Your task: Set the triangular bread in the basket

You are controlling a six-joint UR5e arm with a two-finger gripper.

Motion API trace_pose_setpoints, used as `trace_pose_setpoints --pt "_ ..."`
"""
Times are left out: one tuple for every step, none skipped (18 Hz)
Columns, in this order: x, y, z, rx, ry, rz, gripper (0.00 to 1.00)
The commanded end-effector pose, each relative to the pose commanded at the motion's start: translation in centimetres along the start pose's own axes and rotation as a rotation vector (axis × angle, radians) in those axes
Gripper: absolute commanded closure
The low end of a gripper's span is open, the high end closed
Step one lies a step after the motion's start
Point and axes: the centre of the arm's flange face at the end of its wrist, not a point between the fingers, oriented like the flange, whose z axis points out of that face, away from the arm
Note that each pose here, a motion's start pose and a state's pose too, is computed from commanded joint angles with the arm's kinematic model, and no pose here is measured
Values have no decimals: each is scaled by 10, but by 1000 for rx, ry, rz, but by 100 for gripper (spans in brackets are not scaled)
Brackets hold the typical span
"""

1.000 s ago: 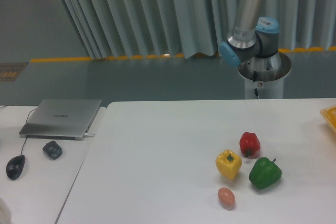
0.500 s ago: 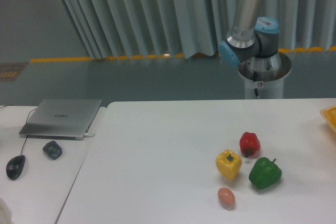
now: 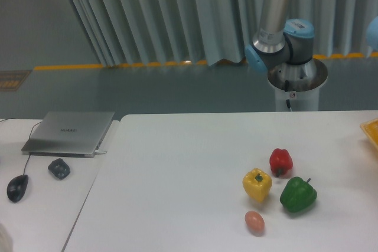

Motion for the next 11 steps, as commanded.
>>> trace_pose_setpoints --pt "1 -4 2 2 2 -6 0" --pt "3 -7 3 3 5 -4 0" --pt "6 -18 5 2 10 10 0" --pt "7 -25 6 3 12 1 0" --pt "8 -31 7 4 13 -31 0" --pt "10 -39 8 6 13 -76 0" --pt "11 -47 9 8 6 -99 0" --pt "13 -53 7 10 1 -110 0" --pt "14 -57 8 9 -1 -110 0" --pt "16 -58 9 9 2 -113 0" --pt "19 -61 11 9 9 -112 0"
